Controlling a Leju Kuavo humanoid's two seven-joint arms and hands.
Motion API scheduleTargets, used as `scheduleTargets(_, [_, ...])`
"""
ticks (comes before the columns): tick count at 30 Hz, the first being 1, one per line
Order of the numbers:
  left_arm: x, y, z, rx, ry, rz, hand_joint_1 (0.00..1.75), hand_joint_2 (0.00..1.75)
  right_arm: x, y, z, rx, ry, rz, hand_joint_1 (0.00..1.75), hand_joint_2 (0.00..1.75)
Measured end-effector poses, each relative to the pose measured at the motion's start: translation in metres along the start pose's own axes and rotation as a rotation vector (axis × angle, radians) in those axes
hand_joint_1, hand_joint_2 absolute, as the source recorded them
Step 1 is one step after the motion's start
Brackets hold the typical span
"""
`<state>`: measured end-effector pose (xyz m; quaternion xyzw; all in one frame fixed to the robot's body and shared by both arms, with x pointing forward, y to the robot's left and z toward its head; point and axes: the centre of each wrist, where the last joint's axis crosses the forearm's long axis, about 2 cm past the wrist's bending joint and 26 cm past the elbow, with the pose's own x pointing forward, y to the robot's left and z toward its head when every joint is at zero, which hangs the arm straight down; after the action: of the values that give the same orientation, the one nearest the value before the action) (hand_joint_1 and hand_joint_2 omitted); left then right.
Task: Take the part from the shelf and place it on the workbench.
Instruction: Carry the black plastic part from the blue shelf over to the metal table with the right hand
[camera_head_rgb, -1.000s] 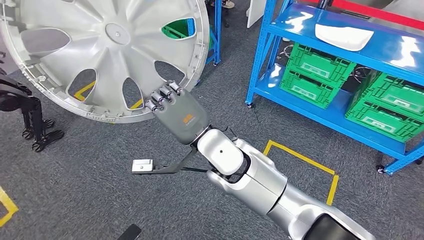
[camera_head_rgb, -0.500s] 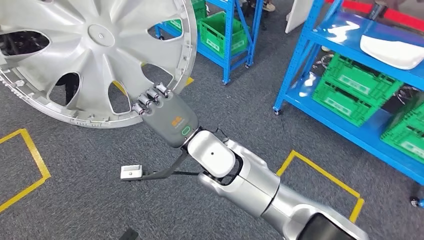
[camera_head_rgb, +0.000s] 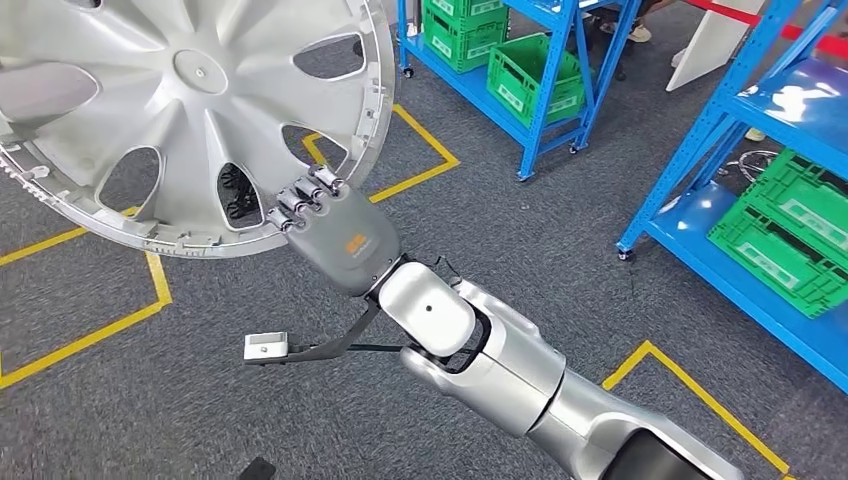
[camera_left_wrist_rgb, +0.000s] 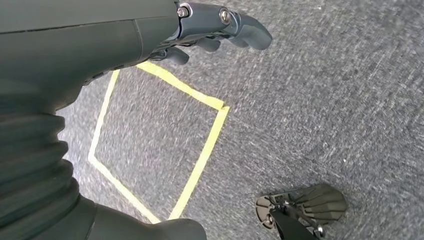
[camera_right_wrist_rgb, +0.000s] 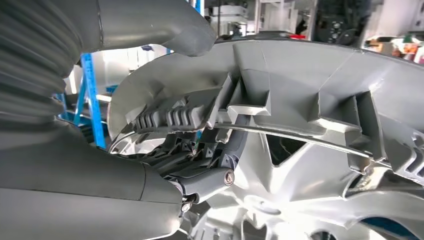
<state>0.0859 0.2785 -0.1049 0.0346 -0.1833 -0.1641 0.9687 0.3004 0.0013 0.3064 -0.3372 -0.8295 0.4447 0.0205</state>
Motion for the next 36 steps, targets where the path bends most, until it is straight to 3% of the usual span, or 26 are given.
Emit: scheduleTargets(36, [0.0027,0.0006,-0.0005,-0.002,0.006,-0.016,0.0,1.75,-0.0011,-0.0053,-0.0013,0.001,-0.002,0.003,1.75,1.75])
